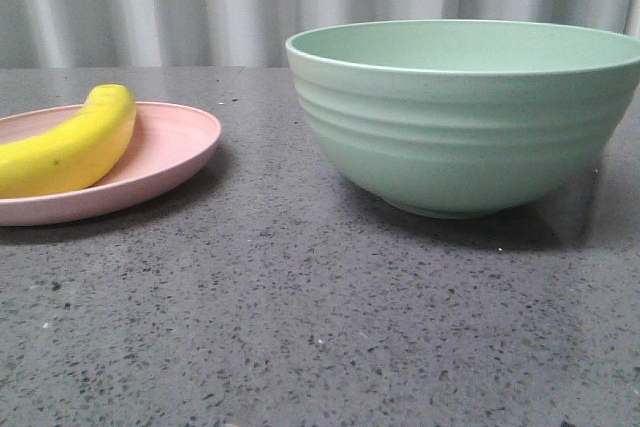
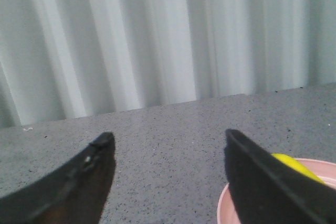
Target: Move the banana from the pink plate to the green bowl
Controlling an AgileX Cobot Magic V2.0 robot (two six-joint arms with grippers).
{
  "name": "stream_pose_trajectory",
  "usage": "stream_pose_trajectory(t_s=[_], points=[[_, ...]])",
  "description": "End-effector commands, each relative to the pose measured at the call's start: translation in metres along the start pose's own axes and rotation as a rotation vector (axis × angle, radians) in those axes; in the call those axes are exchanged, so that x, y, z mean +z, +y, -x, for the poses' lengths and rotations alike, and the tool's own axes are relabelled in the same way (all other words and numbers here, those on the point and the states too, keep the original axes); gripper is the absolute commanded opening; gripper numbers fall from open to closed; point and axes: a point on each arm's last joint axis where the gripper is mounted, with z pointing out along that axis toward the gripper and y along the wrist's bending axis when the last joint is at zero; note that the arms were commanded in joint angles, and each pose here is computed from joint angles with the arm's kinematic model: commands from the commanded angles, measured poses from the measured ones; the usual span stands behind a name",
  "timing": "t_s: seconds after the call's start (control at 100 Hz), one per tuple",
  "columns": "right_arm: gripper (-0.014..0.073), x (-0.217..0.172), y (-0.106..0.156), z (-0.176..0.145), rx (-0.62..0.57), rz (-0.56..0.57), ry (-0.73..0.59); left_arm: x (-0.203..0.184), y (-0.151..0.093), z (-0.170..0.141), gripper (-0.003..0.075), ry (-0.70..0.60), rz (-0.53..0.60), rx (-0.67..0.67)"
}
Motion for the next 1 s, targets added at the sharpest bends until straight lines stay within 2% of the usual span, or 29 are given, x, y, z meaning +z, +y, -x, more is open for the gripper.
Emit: stream_pose_trajectory(t_s=[0.0, 0.06, 0.21, 0.33, 0.47, 0.62, 0.73, 0.99], points=[[-0.0064, -0.002, 0.000, 0.016, 0.005, -0.006, -0.102, 0.004, 0.002, 0.020, 0.0510, -0.102, 0.018, -0.060], [-0.0064, -0.002, 0.000, 0.018, 0.005, -0.008, -0.116, 0.007, 0.001, 0.022, 0.0494, -0.047, 0.005, -0.076], [-0.0064, -0.003, -0.001, 0.021, 0.005, -0.010, -0.152, 0.021, -0.005, 0.027, 0.0421, 0.180, -0.058, -0.091], [-0.0064, -0.003, -0.001, 0.023, 0.005, -0.012, -0.171, 0.033, -0.009, 0.036, 0.0387, 0.268, -0.097, -0.109], [-0.0064, -0.003, -0.001, 0.023, 0.005, -0.012, -0.173, 0.047, -0.019, 0.045, 0.0387, 0.388, -0.167, -0.153], [-0.0064, -0.003, -0.001, 0.023, 0.005, -0.012, -0.173, 0.061, -0.034, 0.047, 0.0389, 0.526, -0.260, -0.142], [-0.0064, -0.003, -0.001, 0.023, 0.005, -0.012, -0.173, 0.073, -0.047, 0.039, 0.0389, 0.631, -0.324, -0.104], [-0.0064, -0.003, -0.001, 0.023, 0.005, -0.012, -0.173, 0.105, -0.075, 0.018, 0.0389, 0.790, -0.422, -0.037]])
